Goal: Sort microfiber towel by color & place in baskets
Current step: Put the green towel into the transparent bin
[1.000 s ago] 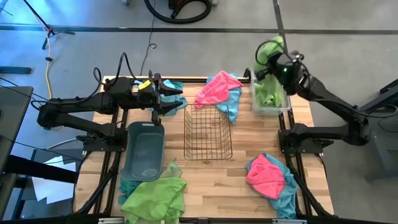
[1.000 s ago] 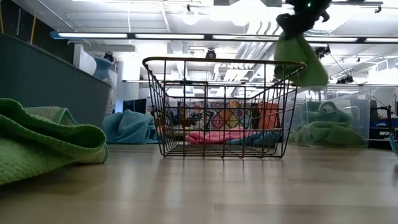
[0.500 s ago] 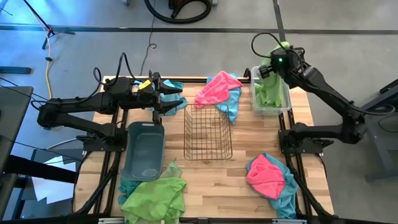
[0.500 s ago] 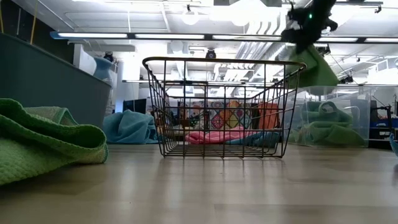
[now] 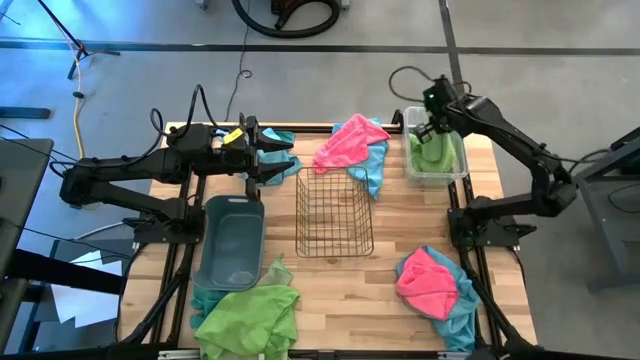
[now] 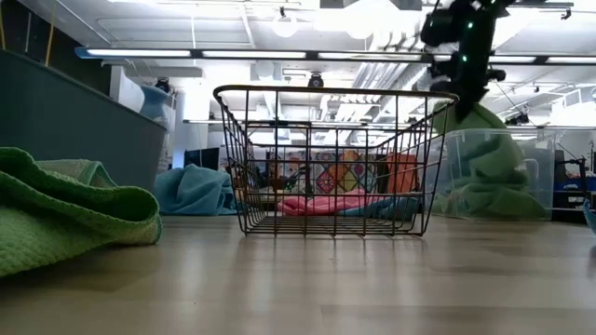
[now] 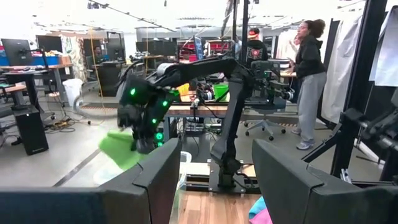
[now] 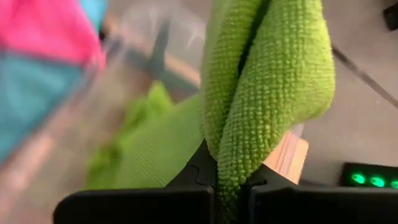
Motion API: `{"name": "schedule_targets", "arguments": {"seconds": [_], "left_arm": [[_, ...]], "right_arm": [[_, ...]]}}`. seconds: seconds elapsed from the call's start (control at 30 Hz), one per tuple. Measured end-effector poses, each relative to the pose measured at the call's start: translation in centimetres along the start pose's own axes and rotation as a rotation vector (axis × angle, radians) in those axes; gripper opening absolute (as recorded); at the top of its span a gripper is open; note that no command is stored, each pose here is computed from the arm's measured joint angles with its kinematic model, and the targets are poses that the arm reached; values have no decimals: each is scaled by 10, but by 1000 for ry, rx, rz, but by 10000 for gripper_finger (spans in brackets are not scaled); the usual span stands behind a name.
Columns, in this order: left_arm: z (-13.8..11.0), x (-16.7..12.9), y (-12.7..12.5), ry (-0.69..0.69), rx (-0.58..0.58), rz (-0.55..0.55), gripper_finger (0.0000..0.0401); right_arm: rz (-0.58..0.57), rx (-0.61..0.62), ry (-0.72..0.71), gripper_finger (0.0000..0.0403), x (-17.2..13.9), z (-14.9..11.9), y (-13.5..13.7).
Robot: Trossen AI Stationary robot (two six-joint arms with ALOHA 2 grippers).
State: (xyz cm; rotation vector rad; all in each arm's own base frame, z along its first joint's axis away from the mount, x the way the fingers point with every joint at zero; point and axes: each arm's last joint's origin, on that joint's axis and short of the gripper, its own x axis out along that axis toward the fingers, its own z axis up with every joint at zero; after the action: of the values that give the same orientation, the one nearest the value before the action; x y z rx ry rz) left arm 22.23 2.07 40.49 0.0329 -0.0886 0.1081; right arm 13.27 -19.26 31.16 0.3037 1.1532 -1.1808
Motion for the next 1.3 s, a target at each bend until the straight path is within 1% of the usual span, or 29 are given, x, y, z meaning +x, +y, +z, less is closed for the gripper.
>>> {"name": "schedule_targets", "arguments": {"seconds": [0.1,0.2,0.27,0.33,0.47,0.53,0.7,0.83,1.07,1.2,1.3], "left_arm": [[0,0,0,0,0,0,188],[0,0,0,0,0,-1,188],[0,0,0,0,-1,0,188],[0,0,0,0,-1,0,188],[0,0,0,-1,0,0,188],[0,0,0,-2,0,0,188],[0,0,0,-2,0,0,188],[0,0,0,-2,0,0,188],[0,0,0,-2,0,0,188],[0,0,0,-2,0,-1,188],[0,0,0,-2,0,-1,188]], "right_arm": [[-1,-76,86,0,11,-1,3],[52,-88,112,0,18,1,6],[96,-123,130,0,22,1,9],[140,-175,190,0,27,-2,12],[147,-258,321,0,40,-6,16],[161,-300,332,0,45,-5,17],[185,-457,343,0,51,-4,19],[219,-542,382,0,60,-4,23],[298,-654,473,0,90,-3,37],[337,-697,483,0,102,0,43],[326,-720,512,0,111,-2,46]]}}
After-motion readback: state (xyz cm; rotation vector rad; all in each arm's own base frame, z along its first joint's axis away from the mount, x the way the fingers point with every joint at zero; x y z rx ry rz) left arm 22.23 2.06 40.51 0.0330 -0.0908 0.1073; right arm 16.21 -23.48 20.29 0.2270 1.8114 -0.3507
